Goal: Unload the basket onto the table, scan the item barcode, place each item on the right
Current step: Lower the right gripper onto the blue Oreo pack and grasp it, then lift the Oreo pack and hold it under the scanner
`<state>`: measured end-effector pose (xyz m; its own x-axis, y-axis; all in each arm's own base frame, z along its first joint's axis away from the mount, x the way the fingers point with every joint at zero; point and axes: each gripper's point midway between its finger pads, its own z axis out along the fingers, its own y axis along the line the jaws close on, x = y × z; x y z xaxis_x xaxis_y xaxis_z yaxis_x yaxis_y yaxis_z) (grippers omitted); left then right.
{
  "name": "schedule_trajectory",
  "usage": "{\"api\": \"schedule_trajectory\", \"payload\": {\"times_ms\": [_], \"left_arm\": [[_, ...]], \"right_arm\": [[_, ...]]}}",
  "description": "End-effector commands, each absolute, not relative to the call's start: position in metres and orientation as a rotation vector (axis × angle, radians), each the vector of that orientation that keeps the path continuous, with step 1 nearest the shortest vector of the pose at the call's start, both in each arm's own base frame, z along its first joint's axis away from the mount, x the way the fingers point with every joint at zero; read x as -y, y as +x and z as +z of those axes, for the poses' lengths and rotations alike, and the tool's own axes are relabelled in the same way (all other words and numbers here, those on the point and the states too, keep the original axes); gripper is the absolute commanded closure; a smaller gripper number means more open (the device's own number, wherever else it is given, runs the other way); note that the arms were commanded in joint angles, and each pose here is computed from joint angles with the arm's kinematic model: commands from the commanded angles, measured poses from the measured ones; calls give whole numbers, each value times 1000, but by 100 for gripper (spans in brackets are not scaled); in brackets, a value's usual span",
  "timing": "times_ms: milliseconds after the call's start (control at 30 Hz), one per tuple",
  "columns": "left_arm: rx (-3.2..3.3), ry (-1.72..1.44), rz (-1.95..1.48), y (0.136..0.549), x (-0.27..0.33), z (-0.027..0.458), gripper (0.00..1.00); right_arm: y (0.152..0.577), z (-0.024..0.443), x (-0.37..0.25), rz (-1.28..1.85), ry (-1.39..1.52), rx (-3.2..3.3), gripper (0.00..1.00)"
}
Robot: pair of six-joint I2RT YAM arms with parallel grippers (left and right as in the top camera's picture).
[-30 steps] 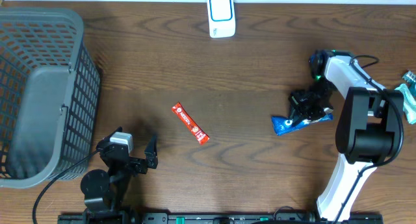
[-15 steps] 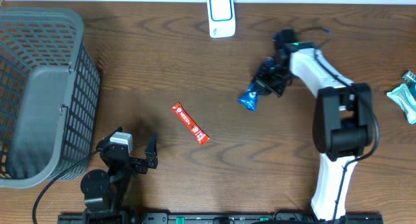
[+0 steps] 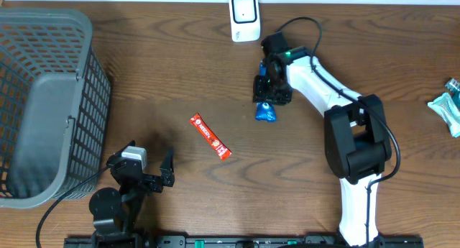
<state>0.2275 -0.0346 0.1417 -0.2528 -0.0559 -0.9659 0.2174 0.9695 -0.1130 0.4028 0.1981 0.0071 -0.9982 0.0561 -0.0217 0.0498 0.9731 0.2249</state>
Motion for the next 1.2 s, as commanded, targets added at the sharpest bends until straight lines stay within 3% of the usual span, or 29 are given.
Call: {"api": "schedule_trajectory", "payload": {"times_ms": [0,100,200,267,567,900,1167], "left_arm": [[-1826,131,-257,228,35,132,2],[-1826,131,-257,228,35,132,2],[-1826,131,-257,228,35,132,2],[-1826,131,-257,228,35,132,2],[-1826,131,-257,228,35,132,2],[-1826,131,-257,228,35,132,2],[-1826,131,-257,228,35,132,2]], "right_arm": [[377,-35,-158,-16,62,-3219,45],[387,-15,-152,-106,55,-3196,39],[402,8,-153,-147,80,-3145,8],[411,15,-151,-202,71,-3099,1],[416,18,-149,-516,-61,-2953,1],[376,-56,-124,-714,-118,-3050,8],[373,-78,-98,-759,-238,-3049,8]]}}
